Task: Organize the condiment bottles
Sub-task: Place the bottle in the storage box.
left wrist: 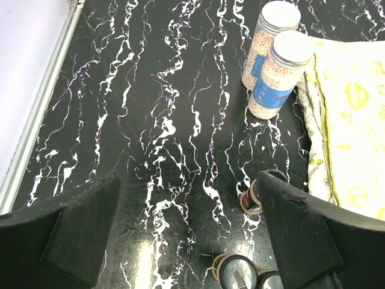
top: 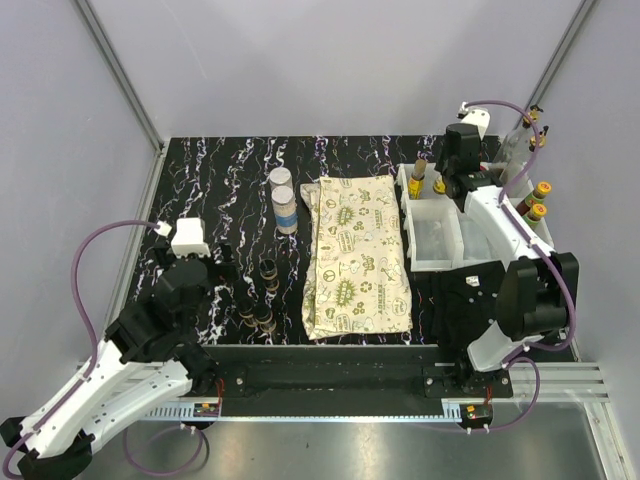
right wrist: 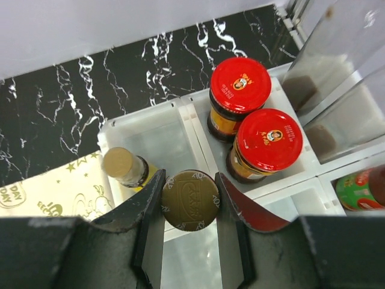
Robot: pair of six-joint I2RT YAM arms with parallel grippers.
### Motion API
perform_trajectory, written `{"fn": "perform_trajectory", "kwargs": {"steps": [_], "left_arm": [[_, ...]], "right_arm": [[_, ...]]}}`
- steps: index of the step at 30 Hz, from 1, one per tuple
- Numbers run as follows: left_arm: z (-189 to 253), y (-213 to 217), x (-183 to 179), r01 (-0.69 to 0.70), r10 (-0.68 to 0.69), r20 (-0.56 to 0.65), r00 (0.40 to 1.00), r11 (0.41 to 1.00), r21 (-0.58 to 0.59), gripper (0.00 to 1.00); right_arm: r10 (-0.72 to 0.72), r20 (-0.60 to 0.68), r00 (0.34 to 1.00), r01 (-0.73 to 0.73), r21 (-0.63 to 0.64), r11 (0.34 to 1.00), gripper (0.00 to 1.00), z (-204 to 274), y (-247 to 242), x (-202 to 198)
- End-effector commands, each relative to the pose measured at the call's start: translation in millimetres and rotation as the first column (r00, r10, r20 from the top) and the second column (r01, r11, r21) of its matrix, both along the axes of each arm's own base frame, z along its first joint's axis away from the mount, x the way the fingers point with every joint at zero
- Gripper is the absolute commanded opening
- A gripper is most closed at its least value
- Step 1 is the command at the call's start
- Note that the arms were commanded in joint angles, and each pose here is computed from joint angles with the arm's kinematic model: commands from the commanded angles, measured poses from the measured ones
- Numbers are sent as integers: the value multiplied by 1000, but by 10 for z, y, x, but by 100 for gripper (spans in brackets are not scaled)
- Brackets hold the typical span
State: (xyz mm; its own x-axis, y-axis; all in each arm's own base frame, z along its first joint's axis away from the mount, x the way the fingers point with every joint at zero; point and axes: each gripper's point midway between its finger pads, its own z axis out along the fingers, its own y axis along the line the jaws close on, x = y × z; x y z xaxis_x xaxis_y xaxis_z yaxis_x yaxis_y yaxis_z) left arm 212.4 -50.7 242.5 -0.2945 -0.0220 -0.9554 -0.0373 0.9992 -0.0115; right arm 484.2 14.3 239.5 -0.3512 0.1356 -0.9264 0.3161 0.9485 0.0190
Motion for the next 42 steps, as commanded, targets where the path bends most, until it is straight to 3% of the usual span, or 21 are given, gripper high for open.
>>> {"fn": "perform_trajectory", "kwargs": {"steps": [1, 27, 30, 34, 35, 37, 38, 42], "left_arm": [[102, -78, 88, 10, -10, 32, 999, 1000, -13, 99], [83, -47, 98, 2, -2, 28, 1000, 1000, -7, 99], [79, -55, 103, 6, -5, 24, 1000, 1000, -5, 99], [80, -64, 104, 9, -9, 23, 1000, 1000, -9, 99], [86, -61, 105, 7, -7, 24, 1000, 1000, -10, 99], [81, -64, 103, 10, -10, 23, 1000, 1000, -12, 99], [93, -70, 97, 16, -15, 26, 1000, 1000, -17, 99], [90, -73, 82, 27, -27, 28, 999, 999, -20, 99]], "right_arm": [[57, 163, 985, -65, 40, 997, 0, 250, 79, 336], [-2, -96, 995, 1, -12, 1000, 0, -777, -39, 479], [-8, -105, 994, 7, -9, 1000, 5, -800, -45, 452], [-6, -96, 995, 6, 0, 1000, 30, -724, -41, 409], [-3, -92, 996, 3, 2, 1000, 46, -691, -37, 397], [5, -74, 997, -4, 10, 1000, 58, -575, -27, 361], [15, -78, 997, -14, 14, 1000, 69, -542, -14, 329], [73, 13, 997, -73, 54, 996, 91, 36, 71, 149]]}}
